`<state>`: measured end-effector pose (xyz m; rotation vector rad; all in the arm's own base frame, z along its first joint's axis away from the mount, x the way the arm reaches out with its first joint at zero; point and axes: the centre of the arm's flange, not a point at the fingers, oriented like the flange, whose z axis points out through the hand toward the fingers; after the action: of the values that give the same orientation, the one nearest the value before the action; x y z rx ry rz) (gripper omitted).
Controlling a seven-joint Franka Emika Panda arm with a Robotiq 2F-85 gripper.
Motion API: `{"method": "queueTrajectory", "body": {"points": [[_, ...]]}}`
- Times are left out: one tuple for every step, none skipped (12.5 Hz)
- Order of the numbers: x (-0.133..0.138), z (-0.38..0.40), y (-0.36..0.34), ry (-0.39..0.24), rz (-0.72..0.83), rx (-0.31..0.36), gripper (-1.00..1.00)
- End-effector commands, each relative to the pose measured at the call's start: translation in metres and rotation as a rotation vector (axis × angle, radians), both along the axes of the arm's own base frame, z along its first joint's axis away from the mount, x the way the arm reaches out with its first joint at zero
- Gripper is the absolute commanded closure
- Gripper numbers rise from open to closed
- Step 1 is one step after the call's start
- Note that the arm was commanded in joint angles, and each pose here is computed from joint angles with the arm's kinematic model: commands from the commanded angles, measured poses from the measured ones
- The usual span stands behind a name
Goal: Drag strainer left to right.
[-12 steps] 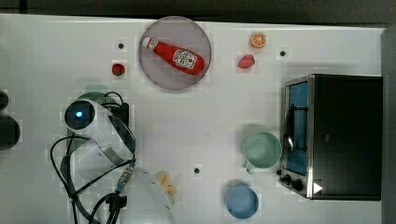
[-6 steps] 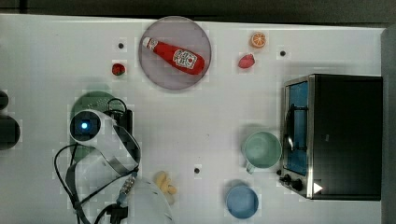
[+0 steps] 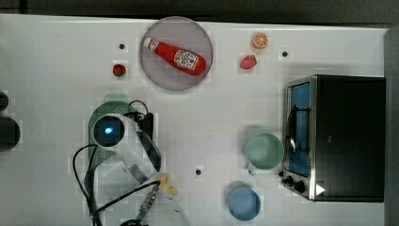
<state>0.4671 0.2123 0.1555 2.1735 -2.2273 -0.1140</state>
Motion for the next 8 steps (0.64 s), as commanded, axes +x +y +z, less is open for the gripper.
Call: {"method": "queueTrajectory", "body": {"points": [[0.009, -0.001, -0.061, -0.022, 0.012, -0.021, -1.00], [0.010, -0.002, -0.073, -0.023, 0.022, -0.026, -1.00], [0.012, -0.003, -0.085, -0.021, 0.036, -0.033, -1.00], [0.013, -0.004, -0.099, -0.022, 0.048, -0.039, -1.00], [0.015, -0.004, -0.113, -0.022, 0.052, -0.047, -1.00], [0.017, -0.005, -0.127, -0.020, 0.045, -0.056, -1.00], [0.018, -0.005, -0.141, -0.020, 0.040, -0.064, -1.00], [0.019, -0.005, -0.155, -0.018, 0.046, -0.073, -1.00]]}}
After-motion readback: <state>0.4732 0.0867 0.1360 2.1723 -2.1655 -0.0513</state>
